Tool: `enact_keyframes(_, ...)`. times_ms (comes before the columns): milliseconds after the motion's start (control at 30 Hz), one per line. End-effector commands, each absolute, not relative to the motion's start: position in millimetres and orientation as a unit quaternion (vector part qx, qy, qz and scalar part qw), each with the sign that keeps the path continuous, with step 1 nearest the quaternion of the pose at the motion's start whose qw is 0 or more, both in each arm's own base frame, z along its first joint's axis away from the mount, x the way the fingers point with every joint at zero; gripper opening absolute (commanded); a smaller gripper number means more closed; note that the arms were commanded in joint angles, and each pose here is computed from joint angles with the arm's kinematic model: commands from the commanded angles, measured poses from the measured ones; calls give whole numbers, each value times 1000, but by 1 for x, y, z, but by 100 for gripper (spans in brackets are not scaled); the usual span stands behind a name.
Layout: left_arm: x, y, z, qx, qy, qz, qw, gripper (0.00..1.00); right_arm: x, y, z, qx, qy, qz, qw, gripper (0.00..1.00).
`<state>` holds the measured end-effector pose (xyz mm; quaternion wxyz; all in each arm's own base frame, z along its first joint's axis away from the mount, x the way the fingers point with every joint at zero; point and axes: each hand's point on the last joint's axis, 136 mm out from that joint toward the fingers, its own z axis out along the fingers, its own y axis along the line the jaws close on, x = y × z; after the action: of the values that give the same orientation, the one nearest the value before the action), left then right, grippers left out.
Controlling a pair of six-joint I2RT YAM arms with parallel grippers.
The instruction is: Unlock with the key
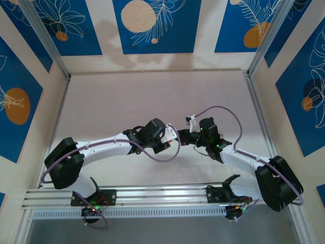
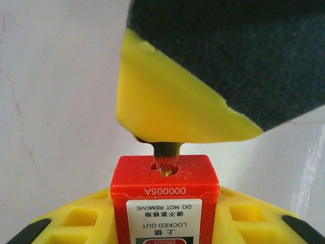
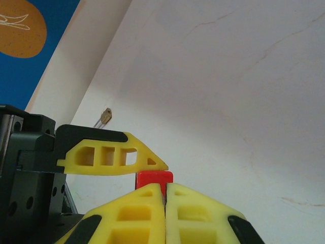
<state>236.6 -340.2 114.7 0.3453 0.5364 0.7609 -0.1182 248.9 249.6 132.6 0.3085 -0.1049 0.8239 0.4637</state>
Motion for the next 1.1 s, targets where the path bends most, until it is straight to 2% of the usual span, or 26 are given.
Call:
enact_keyframes(0, 226, -420, 279, 504, 601, -304, 540, 12, 203, 282, 135, -193, 793, 530, 230, 0)
enact_keyframes(133, 226, -420, 284, 506, 597, -305, 544, 12, 206, 280, 131, -180, 803, 522, 223, 4)
enact_keyframes(267, 226, -417, 273, 512, 605, -292, 535, 12, 215, 269, 136, -149, 820, 502, 233, 13)
enact_keyframes(333, 226, -414, 263, 515, 613, -285, 527, 12, 220, 261, 143, -128, 825, 493, 247, 22)
enact_keyframes(467, 226, -407, 243, 517, 632, -274, 509, 11, 227, 242, 159, -98, 832, 466, 284, 31)
enact_keyframes(967, 224, -396, 202, 518, 668, -252, 471, 11, 232, 187, 188, -44, 847, 392, 356, 53)
enact_keyframes(1067, 224, -397, 196, 519, 673, -251, 463, 11, 230, 182, 192, -40, 845, 391, 363, 55)
